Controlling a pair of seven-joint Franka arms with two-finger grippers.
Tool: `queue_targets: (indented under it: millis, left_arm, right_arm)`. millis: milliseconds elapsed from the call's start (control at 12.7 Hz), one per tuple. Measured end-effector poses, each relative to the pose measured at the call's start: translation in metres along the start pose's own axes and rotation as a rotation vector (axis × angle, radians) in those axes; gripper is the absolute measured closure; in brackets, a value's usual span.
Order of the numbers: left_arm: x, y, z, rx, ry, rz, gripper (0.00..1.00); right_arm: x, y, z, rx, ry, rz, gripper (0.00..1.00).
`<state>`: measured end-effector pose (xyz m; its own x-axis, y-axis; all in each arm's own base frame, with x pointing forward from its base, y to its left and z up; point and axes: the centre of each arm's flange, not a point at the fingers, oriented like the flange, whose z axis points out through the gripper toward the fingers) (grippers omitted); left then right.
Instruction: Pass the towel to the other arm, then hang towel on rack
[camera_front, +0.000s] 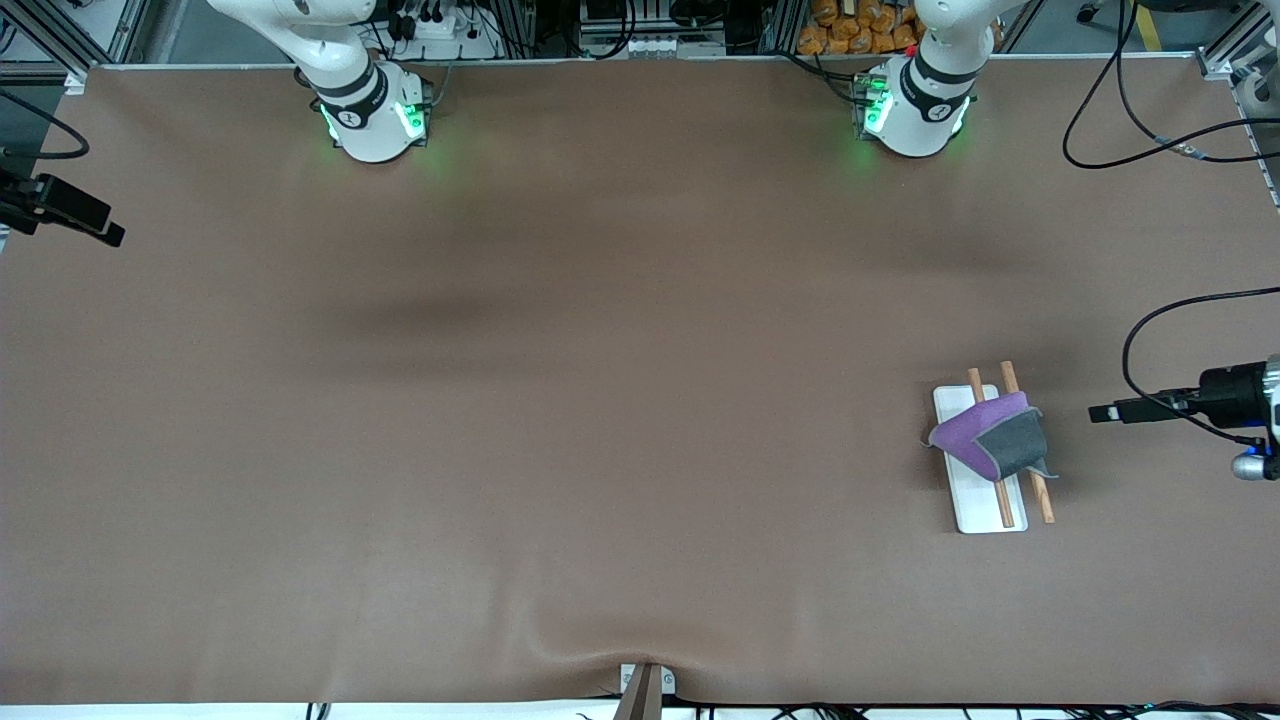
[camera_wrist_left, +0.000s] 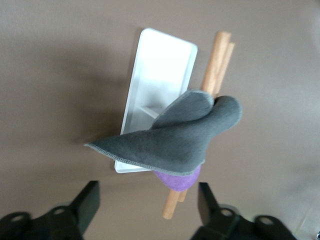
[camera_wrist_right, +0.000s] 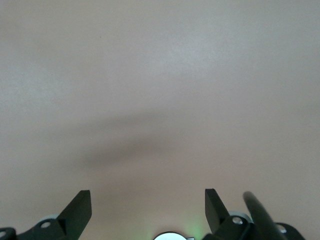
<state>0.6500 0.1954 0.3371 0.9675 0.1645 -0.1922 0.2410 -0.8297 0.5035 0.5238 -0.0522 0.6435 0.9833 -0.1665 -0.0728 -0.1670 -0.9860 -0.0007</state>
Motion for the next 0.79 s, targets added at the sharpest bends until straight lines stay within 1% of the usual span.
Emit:
queue_targets:
  millis: [79, 236, 394, 552, 631, 788]
  left_arm:
    - [-0.002, 0.01, -0.011, 0.022, 0.012, 0.013, 0.0]
    - [-0.012, 0.049, -0.035, 0.11, 0.027, 0.028, 0.0]
    - [-0.03, 0.115, -0.055, 0.229, 0.043, 0.038, 0.0]
    - [-0.058, 0.181, -0.072, 0.335, 0.066, 0.07, 0.0]
    - [-0.072, 0.205, -0.082, 0.377, 0.084, 0.096, 0.0]
    - [-0.094, 0.232, -0.098, 0.422, 0.098, 0.135, 0.0]
  right_arm:
    - [0.0, 0.002, 0.0, 0.0, 0.0, 0.004, 0.0]
    - [0.0, 0.004, 0.0, 0.0, 0.0, 0.01, 0.0]
    - [0.0, 0.003, 0.0, 0.0, 0.001, 0.01, 0.0]
    - [0.001, 0.007, -0.002, 0.001, 0.004, 0.018, 0.0]
    - [0.001, 0.009, -0.003, 0.002, 0.007, 0.022, 0.0]
    - [0.001, 0.01, -0.004, 0.002, 0.011, 0.023, 0.0]
